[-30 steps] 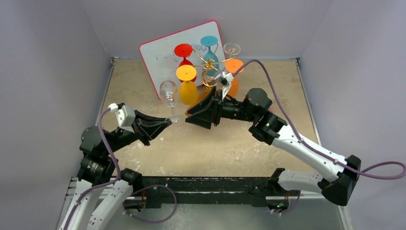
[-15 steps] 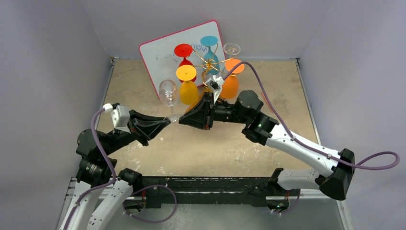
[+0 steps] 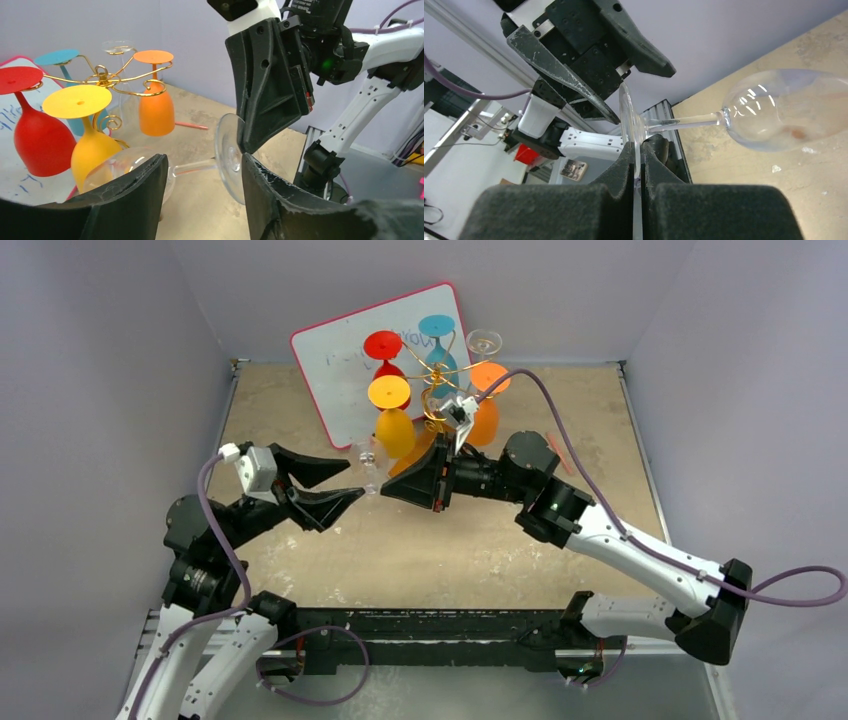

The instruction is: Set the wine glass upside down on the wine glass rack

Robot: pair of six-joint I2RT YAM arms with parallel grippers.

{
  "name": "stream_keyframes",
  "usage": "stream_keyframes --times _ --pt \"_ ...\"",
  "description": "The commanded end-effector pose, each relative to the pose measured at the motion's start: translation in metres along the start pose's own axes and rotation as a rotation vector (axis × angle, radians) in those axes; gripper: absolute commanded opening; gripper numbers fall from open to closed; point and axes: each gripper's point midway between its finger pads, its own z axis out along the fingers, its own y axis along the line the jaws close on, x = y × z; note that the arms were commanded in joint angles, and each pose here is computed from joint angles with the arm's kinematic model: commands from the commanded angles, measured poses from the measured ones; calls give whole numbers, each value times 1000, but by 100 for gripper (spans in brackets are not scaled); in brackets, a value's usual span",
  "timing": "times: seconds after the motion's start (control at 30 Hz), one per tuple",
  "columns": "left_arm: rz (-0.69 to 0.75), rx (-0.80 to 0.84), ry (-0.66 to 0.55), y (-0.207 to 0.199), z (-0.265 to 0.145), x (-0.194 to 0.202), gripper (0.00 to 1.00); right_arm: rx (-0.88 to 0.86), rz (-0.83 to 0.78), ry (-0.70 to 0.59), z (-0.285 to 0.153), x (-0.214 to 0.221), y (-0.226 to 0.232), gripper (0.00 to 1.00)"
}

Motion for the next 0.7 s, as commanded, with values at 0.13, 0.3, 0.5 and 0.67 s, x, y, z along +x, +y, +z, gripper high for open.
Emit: stream_keyframes --times 0.13,0.3,0.5,0.67 --pt "64 -12 -27 5 7 -21 69 47 98 -90 -25 -31 25 0" --pt "31 -115 -7 25 7 -13 99 190 183 -112 -38 -34 10 0" --pt "-67 -440 -4 77 -10 1 100 299 253 -152 -52 -44 -3 0" --pt "-135 -528 38 94 -13 21 100 401 320 -243 -69 -60 -25 0"
